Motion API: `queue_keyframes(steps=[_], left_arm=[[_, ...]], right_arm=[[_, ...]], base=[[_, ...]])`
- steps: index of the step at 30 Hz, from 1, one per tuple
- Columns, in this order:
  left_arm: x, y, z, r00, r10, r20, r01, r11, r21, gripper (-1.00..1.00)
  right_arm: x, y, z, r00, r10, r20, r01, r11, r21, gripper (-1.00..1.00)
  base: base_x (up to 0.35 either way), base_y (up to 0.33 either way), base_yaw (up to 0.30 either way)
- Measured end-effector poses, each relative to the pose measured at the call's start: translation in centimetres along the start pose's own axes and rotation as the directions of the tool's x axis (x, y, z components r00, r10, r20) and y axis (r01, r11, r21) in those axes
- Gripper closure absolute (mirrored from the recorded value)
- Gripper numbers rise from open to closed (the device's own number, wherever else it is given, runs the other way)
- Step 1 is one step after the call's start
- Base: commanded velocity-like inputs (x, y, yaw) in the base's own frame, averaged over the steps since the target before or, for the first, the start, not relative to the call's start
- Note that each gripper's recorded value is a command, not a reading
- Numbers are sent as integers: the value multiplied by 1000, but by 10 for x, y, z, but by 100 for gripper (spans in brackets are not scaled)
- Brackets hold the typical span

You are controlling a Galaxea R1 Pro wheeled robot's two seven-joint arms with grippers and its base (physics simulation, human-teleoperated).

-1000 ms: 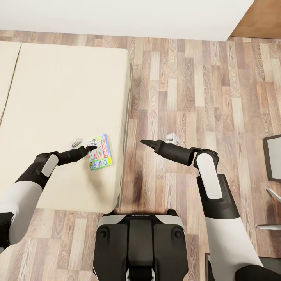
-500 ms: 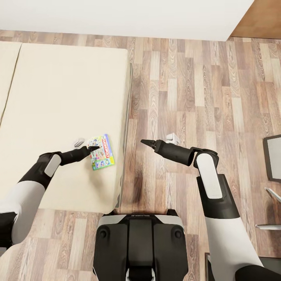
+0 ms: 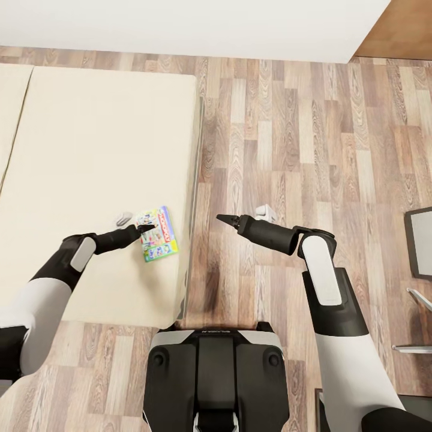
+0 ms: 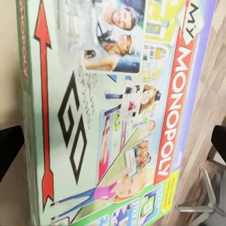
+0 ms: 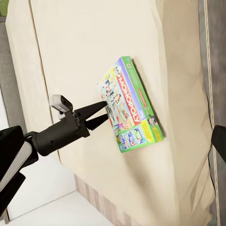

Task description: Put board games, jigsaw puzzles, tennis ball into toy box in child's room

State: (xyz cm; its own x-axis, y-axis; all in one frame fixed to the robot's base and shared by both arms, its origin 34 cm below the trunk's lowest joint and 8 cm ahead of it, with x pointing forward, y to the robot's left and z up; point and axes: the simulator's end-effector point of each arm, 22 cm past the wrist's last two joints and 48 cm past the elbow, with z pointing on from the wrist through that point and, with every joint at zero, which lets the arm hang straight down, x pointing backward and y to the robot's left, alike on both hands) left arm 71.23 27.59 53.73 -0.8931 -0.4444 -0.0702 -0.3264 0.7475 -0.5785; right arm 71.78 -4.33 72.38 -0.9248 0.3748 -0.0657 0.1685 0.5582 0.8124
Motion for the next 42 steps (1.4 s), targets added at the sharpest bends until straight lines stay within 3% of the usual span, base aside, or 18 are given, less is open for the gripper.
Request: queue_keyframes(steps=[42], left_arm=[[13, -19, 12, 999, -21, -29, 22, 999, 36, -100]], right_arm=[[-1, 0, 0, 1000, 0, 2, 0, 1000, 0, -100]], base=[[0, 0, 0]])
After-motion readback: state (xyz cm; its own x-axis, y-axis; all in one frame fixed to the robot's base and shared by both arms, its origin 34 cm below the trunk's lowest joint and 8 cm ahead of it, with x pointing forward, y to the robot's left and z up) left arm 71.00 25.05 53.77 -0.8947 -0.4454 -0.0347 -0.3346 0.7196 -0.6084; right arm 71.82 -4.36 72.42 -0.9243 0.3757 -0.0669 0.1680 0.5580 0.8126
